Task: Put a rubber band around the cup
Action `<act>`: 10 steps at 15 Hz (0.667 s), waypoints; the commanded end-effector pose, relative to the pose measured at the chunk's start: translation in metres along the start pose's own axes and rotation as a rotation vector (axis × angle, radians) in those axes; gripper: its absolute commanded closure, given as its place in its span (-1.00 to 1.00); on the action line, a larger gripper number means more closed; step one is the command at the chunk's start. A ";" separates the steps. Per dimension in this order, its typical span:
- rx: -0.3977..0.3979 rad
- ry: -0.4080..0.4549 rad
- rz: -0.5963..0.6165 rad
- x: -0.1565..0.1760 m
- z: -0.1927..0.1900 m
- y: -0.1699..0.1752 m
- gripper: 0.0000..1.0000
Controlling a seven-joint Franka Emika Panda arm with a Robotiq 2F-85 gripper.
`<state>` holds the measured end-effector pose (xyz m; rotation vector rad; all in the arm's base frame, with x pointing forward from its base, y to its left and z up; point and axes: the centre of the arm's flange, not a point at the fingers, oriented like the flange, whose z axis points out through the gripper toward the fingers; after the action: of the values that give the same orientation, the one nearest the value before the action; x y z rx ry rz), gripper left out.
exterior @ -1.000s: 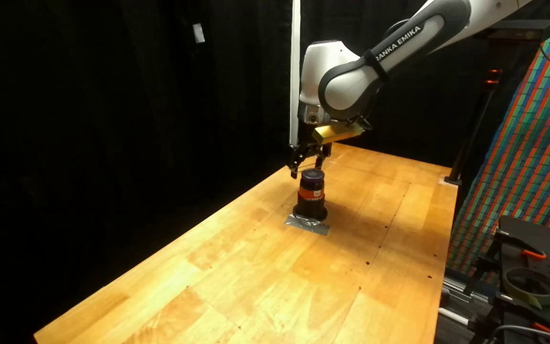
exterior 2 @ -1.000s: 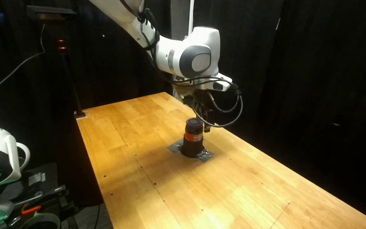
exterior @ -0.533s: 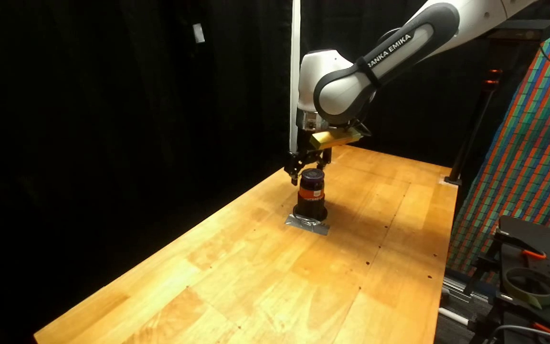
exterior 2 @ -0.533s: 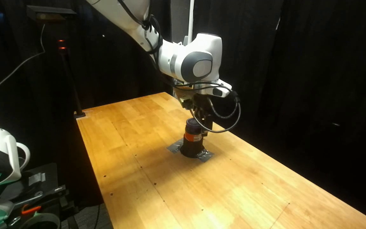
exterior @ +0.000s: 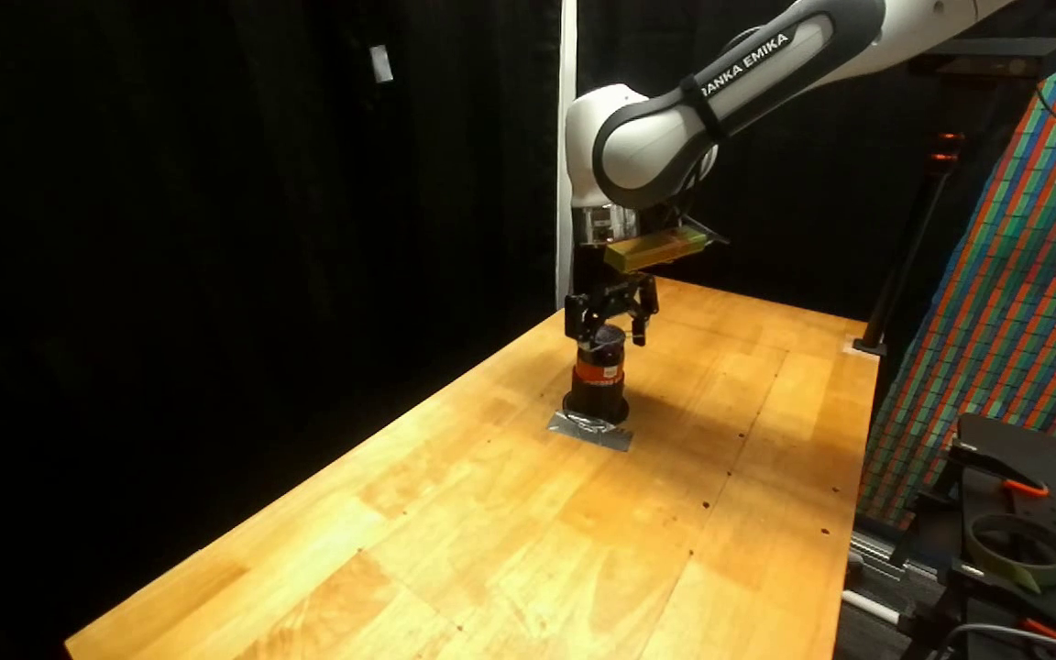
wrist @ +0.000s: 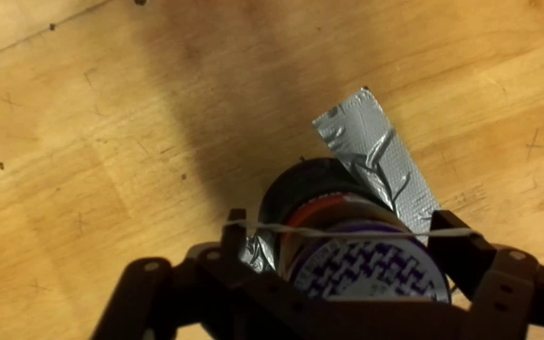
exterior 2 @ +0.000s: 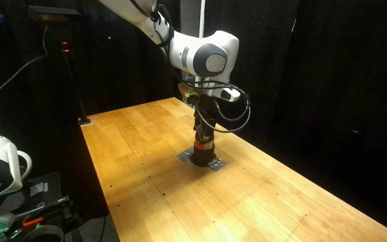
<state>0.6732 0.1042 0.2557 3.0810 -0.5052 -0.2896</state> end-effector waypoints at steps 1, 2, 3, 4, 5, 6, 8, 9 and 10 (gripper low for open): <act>0.008 -0.092 -0.019 -0.013 -0.011 0.002 -1.00; 0.009 -0.112 -0.021 -0.015 -0.007 0.004 -1.00; 0.010 -0.132 -0.024 -0.018 -0.003 0.006 -1.00; 0.012 -0.145 -0.024 -0.020 0.001 0.007 -1.00; 0.015 -0.151 -0.023 -0.022 0.005 0.009 -1.00; 0.020 -0.156 -0.023 -0.025 0.009 0.010 -1.00; 0.032 -0.144 -0.031 -0.031 0.014 0.012 -1.00; 0.042 -0.118 -0.042 -0.037 0.014 0.013 -0.63; 0.041 -0.092 -0.056 -0.043 0.015 0.014 -0.46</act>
<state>0.6548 0.1029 0.2437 3.0943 -0.4793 -0.4674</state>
